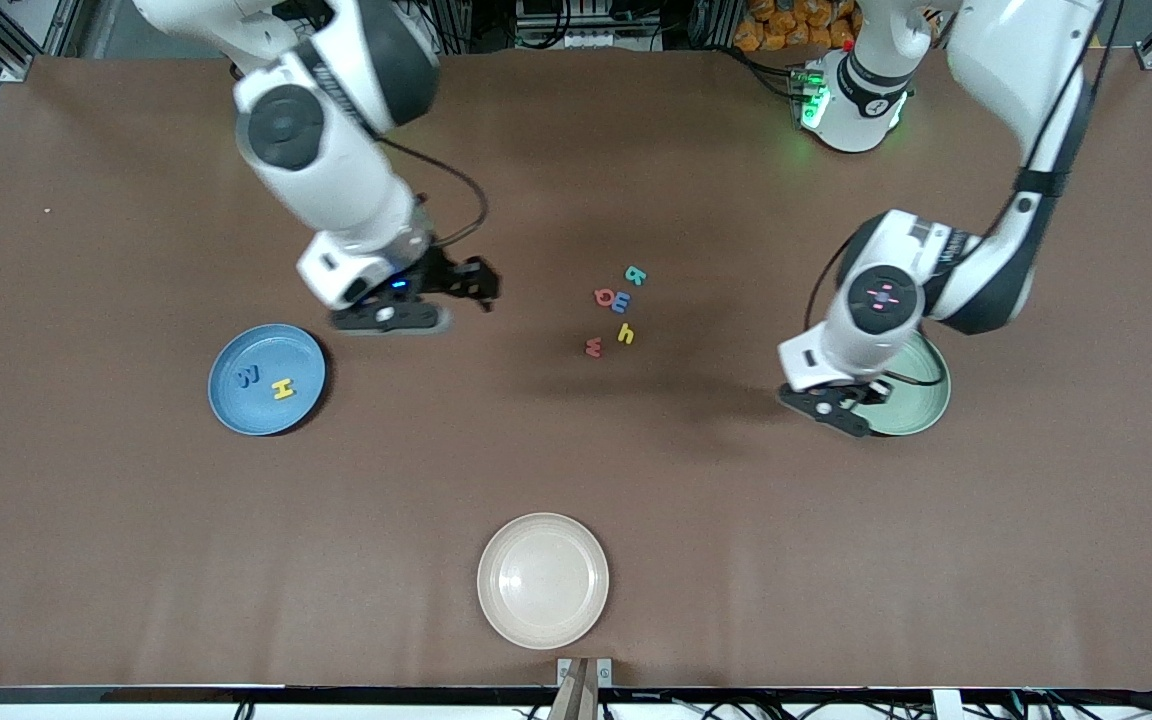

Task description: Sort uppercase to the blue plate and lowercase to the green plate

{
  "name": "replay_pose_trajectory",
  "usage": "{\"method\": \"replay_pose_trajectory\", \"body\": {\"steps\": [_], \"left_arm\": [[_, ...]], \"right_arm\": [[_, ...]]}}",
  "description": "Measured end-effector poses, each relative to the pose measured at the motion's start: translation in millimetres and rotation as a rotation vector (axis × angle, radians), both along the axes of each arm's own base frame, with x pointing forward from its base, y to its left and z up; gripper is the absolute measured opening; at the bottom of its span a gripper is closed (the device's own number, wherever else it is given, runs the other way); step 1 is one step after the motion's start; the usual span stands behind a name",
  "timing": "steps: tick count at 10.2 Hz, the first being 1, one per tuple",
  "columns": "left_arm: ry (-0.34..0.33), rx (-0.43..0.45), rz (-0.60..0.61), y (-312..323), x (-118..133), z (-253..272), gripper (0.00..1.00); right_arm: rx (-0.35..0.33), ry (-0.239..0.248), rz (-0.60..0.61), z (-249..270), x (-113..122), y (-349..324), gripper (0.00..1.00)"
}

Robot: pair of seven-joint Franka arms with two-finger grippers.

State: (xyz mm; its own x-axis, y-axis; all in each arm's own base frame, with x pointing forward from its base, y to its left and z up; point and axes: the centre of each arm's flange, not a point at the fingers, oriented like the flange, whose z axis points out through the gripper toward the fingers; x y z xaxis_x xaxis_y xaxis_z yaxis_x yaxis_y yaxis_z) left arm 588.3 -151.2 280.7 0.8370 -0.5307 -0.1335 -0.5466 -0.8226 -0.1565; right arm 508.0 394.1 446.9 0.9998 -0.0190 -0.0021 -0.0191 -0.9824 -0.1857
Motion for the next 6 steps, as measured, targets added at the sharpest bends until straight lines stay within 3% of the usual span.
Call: {"method": "replay_pose_trajectory", "body": {"steps": [3, 6], "left_arm": [[0.063, 0.001, 0.082, 78.8, -1.2, -19.4, 0.38], [0.110, -0.081, 0.183, 90.3, -12.7, -39.3, 0.38]], "right_arm": [[-0.001, -0.063, 0.142, -89.3, -49.8, 95.3, 1.00], [-0.078, -0.139, 0.329, -159.1, -94.6, 143.0, 1.00]]}}
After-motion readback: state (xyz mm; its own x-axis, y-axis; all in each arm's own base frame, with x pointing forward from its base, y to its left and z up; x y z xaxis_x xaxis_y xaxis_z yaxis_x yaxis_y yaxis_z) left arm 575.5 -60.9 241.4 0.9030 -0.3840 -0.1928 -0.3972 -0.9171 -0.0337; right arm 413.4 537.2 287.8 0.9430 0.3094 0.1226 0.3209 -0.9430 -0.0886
